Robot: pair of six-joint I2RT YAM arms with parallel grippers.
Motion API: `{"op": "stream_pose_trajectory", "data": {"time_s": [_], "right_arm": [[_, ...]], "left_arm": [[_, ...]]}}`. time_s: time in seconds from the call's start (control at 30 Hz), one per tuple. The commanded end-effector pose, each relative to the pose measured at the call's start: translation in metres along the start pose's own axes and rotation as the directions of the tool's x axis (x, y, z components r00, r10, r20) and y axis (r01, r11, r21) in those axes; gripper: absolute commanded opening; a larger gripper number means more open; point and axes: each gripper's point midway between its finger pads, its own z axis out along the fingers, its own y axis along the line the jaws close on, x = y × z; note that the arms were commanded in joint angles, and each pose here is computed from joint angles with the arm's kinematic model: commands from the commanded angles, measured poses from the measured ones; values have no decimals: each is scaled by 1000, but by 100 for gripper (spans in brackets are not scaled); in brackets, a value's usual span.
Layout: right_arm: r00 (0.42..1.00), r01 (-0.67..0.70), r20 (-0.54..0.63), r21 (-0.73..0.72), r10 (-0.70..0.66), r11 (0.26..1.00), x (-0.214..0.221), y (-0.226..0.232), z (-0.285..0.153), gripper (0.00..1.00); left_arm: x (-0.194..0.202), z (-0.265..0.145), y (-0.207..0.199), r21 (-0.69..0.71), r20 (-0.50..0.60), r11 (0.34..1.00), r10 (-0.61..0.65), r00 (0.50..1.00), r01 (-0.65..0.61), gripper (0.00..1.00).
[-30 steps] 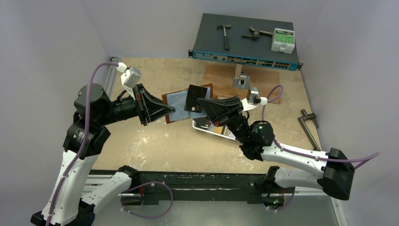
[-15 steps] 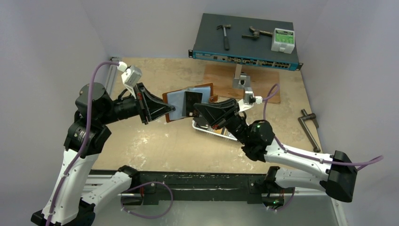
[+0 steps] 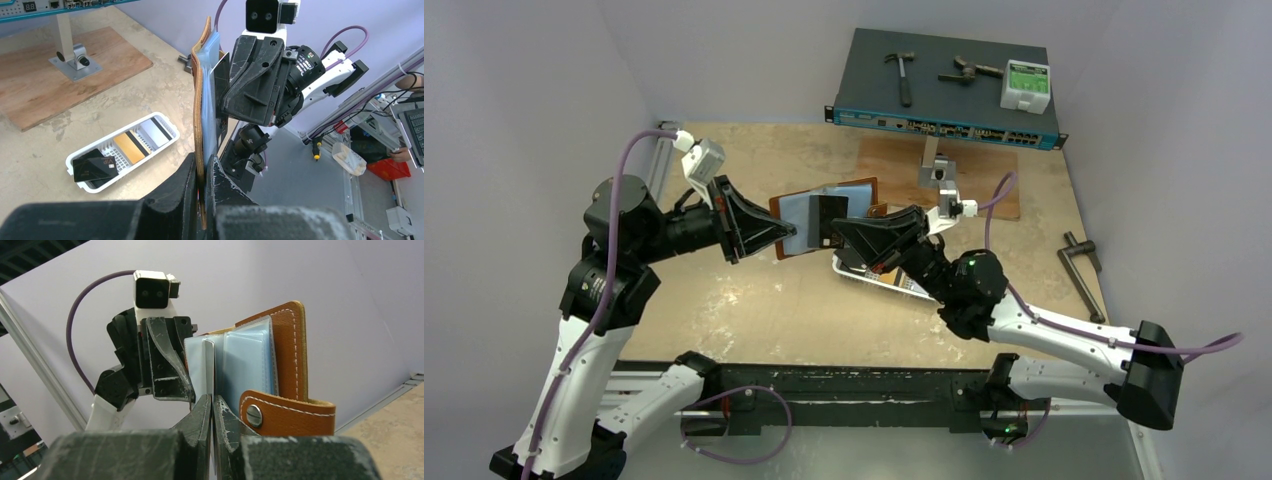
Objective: Put the credit cards into the card holder
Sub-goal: Insert the credit card into the card holder.
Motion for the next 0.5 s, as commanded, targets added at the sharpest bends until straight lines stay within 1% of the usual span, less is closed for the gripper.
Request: {"op": "stream_pose_trajectory", "data": {"time_s": [0.0, 0.37, 0.47], "right_arm": [[996, 59, -65, 3, -59, 998, 10, -2, 10, 0], [995, 37, -95, -29, -40, 999, 21, 1, 22, 0], [994, 45, -99, -25, -47, 999, 20, 1, 22, 0]], "left_arm": [[-8, -4, -22, 94, 28, 995, 38, 999, -40, 0], [-3, -2, -23, 120, 19, 993, 15, 1000, -17, 0], [-2, -3, -25, 130, 14, 991, 12, 1000, -14, 13]]}}
